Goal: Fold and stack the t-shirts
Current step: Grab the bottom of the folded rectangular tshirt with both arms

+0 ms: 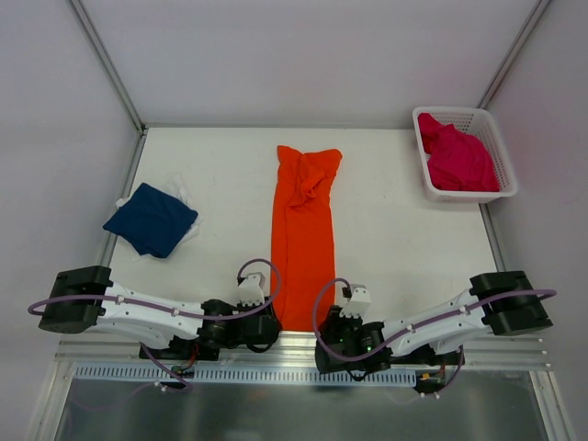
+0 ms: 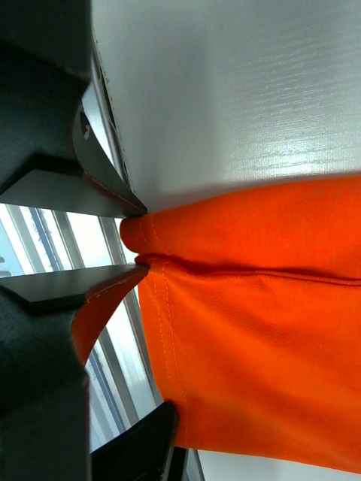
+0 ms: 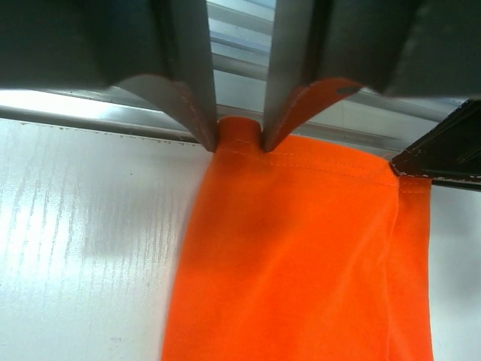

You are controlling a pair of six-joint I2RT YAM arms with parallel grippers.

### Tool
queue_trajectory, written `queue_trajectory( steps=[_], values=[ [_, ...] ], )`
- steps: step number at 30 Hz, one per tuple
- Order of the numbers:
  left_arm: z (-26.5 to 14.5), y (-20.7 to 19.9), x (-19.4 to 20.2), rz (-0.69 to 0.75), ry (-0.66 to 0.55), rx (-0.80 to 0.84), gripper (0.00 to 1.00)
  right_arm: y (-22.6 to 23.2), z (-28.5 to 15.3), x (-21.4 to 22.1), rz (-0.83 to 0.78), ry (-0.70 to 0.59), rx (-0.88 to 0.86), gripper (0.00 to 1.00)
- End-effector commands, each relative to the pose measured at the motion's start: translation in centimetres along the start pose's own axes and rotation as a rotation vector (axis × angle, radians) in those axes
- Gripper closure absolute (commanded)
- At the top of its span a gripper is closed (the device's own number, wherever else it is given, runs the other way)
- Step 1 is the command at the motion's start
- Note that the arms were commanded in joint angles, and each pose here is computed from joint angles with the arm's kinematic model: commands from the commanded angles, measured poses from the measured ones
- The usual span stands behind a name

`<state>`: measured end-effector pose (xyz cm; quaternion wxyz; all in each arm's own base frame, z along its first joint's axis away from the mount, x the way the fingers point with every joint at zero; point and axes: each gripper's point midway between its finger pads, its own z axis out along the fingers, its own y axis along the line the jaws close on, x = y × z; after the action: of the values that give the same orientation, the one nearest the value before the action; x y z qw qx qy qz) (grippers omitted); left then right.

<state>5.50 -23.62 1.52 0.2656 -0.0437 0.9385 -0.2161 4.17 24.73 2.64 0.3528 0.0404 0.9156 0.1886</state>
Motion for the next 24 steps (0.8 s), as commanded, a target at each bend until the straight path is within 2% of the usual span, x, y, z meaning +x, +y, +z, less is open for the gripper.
queue_trajectory(
  steps=[1,5,6,7,13,24],
  values=[
    [0.8,5.4,-1.0,0.124,-0.078,-0.161,0.68,0.5,-0.3,-0.2,0.017,-0.010,0.006,0.68],
    [0.9,4.7,-1.7,0.164,-0.111,-0.152,0.78,0.1,-0.1,-0.1,0.009,-0.015,0.017,0.79],
    [1.0,4.4,-2.1,0.162,-0.121,-0.157,0.96,0.1,0.0,-0.2,0.008,-0.019,0.021,0.82],
    [1.1,4.2,-2.3,0.162,-0.129,-0.156,1.00,-0.1,0.0,-0.2,0.005,-0.022,0.025,0.83],
    [1.6,2.1,-4.2,0.211,-0.170,-0.152,1.00,-0.8,-0.2,-1.2,-0.043,-0.062,0.076,0.99],
    [1.0,-0.4,-6.8,0.241,-0.195,-0.122,1.00,-0.5,-0.8,-5.8,-0.130,-0.187,0.124,0.99]
  ],
)
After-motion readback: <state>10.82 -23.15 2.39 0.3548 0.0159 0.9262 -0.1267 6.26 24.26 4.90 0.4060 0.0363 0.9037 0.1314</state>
